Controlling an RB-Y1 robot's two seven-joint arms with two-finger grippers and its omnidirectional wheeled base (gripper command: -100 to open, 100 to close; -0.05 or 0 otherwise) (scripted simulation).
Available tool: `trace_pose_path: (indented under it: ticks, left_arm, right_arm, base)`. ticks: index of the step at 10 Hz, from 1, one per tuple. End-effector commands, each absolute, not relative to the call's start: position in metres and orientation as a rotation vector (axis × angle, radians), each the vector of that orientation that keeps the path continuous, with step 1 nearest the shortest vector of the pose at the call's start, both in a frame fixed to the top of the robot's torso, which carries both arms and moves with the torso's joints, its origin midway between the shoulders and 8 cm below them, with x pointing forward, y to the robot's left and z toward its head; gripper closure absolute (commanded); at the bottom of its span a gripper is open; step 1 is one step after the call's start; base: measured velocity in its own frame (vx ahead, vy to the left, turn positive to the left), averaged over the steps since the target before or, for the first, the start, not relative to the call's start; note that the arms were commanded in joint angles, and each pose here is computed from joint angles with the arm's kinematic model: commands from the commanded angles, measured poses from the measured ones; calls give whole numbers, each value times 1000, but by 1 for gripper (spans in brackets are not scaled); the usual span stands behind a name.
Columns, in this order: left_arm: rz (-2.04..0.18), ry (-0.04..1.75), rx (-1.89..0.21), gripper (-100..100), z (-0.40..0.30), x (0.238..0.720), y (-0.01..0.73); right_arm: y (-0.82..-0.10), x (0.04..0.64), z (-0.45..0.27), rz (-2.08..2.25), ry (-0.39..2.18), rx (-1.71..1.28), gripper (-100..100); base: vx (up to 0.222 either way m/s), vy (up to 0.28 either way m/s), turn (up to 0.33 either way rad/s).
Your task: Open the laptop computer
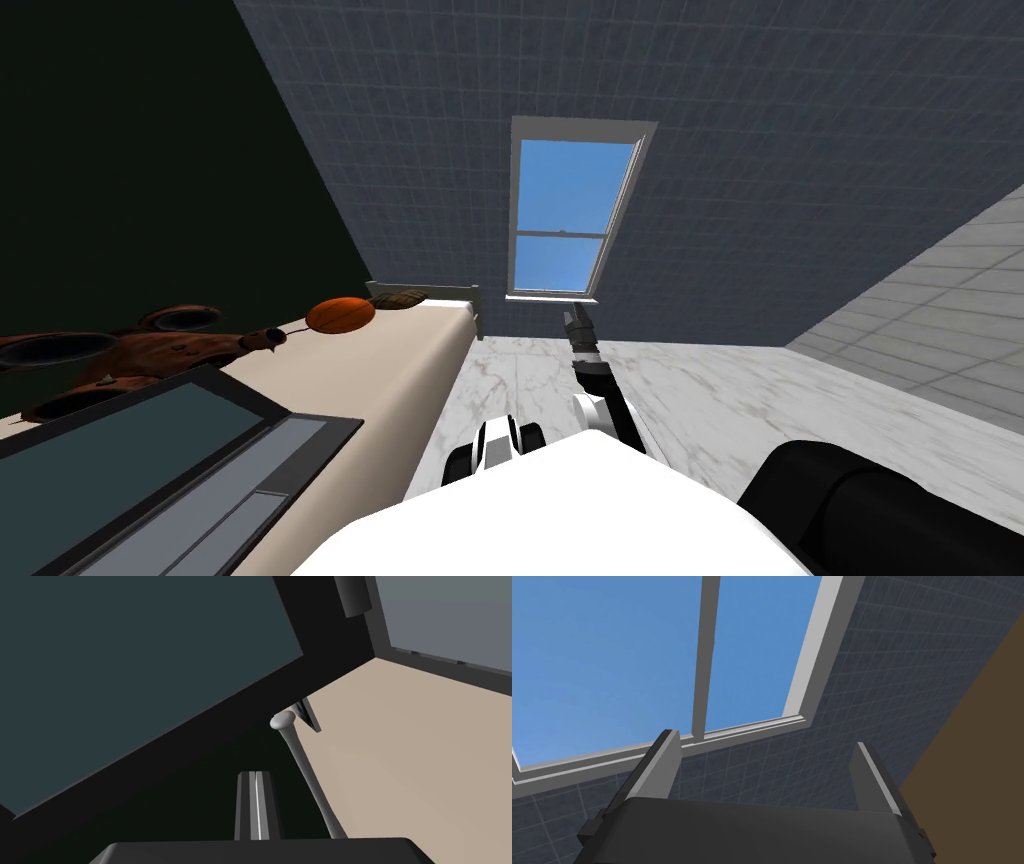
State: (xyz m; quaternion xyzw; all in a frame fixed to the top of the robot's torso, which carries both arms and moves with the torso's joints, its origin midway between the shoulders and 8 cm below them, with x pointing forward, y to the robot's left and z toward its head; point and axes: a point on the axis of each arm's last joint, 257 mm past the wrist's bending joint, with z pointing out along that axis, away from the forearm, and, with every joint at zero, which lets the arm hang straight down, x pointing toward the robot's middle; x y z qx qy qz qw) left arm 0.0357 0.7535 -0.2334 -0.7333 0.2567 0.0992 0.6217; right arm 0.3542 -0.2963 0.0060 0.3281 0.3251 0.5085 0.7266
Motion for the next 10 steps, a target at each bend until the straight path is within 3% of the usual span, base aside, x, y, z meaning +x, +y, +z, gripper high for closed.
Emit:
trace_pose_path:
  ticks: [1,2,6,8,10]
  left_arm:
    - [203,646,-1715,100,-263,62,752]
    - [179,645,-1706,100,-261,79,751]
    - [67,778,-1761,100,-318,147,734]
    - [33,781,-1741,100,-311,173,731]
    - [-69,880,-1753,100,-339,223,708]
  right_arm:
    - [-296,354,6,1121,717,723,0]
    - [-296,354,6,1121,717,723,0]
    - [-296,354,6,1121,717,723,0]
    - [-296,354,6,1122,717,723,0]
    - [-296,354,6,1121,717,723,0]
  base:
    - [12,-22,251]
    - [-1,-3,24]
    - [46,-30,341]
    - [-10,-3,-10]
    - [59,-55,395]
